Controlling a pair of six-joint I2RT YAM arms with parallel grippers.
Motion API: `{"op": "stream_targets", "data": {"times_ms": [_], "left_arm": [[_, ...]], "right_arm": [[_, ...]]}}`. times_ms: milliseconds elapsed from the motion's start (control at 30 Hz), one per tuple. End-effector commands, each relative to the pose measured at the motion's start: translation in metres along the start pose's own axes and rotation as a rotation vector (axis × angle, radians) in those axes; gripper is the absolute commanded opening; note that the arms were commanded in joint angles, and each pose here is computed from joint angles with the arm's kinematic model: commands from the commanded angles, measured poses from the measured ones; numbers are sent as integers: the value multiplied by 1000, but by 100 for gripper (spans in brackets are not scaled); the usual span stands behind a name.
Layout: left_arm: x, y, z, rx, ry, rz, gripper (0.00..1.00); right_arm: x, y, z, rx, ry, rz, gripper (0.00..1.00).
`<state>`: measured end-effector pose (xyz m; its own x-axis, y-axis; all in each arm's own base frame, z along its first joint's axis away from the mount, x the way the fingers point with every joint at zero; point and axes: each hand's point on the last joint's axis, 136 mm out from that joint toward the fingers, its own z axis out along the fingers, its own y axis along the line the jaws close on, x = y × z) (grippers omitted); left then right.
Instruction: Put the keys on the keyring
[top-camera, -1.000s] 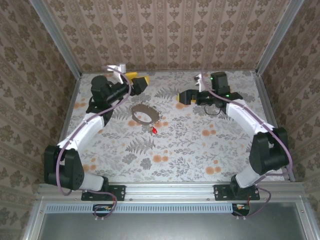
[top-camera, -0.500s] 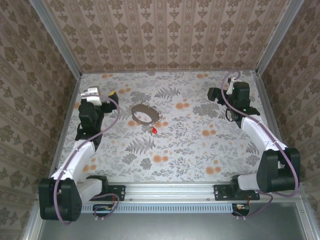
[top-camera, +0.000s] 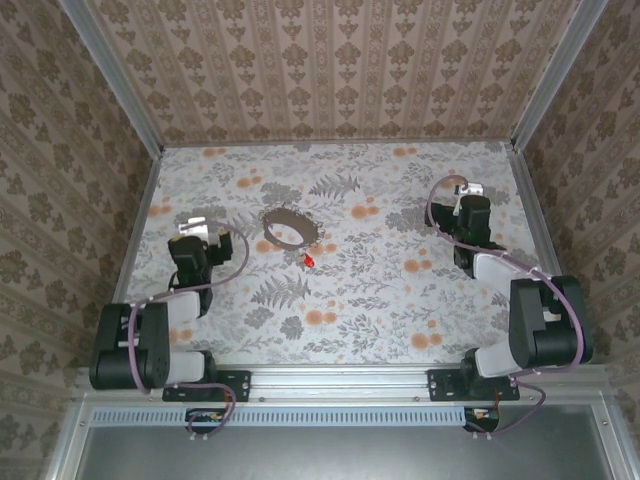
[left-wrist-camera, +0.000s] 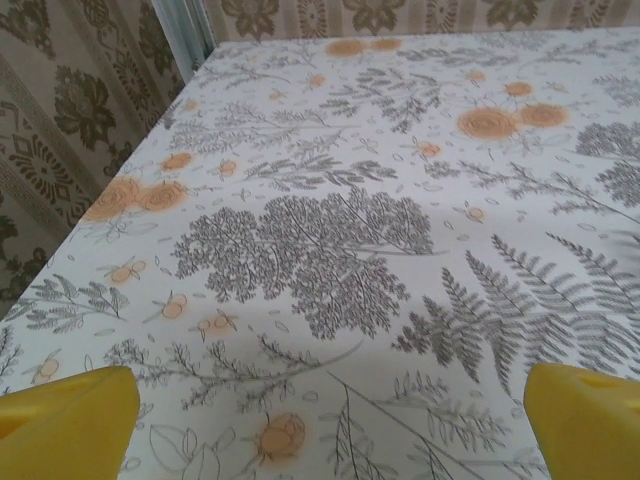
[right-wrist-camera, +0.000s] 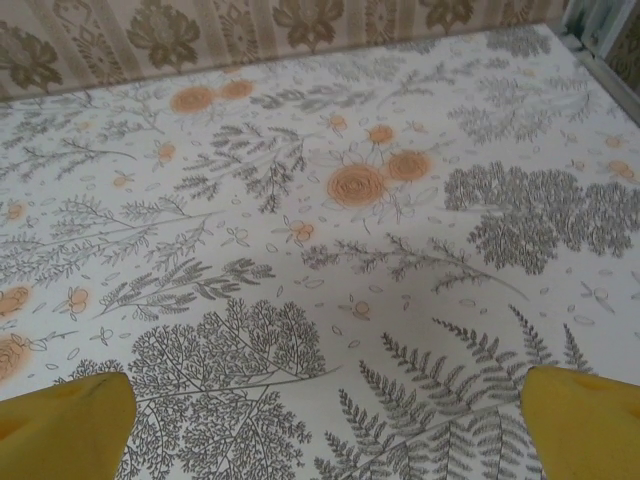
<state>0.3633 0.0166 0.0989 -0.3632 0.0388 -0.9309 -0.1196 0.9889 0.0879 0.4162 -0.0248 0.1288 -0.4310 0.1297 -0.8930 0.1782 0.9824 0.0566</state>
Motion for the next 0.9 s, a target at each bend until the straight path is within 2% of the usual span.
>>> {"op": "stream_targets", "data": {"times_ms": [0, 100, 167, 300, 467, 633, 767, 867], "left_arm": [[-20, 3, 3, -2, -127, -12, 100], [-11, 1, 14, 10, -103, -12, 100], [-11, -1, 17, 18, -115, -1, 100], [-10, -6, 27, 50, -53, 5, 100], [-9, -10, 29, 71, -32, 13, 100], [-10, -15, 31, 95, -28, 27, 100], [-9, -22, 33, 129, -14, 55, 100], [-9, -25, 33, 139, -10, 60, 100]], "right_arm": [[-34, 8, -8, -62, -144, -29, 100], [-22, 5, -8, -40, -59, -43, 100], [-25, 1, -15, -26, -95, -33, 100], [-16, -2, -19, -17, -66, -37, 100], [18, -10, -8, 3, -76, -1, 100], [35, 13, -7, -125, -157, -64, 100], [39, 20, -2, -155, -90, -86, 100], [38, 16, -2, -136, -97, -78, 100]]}}
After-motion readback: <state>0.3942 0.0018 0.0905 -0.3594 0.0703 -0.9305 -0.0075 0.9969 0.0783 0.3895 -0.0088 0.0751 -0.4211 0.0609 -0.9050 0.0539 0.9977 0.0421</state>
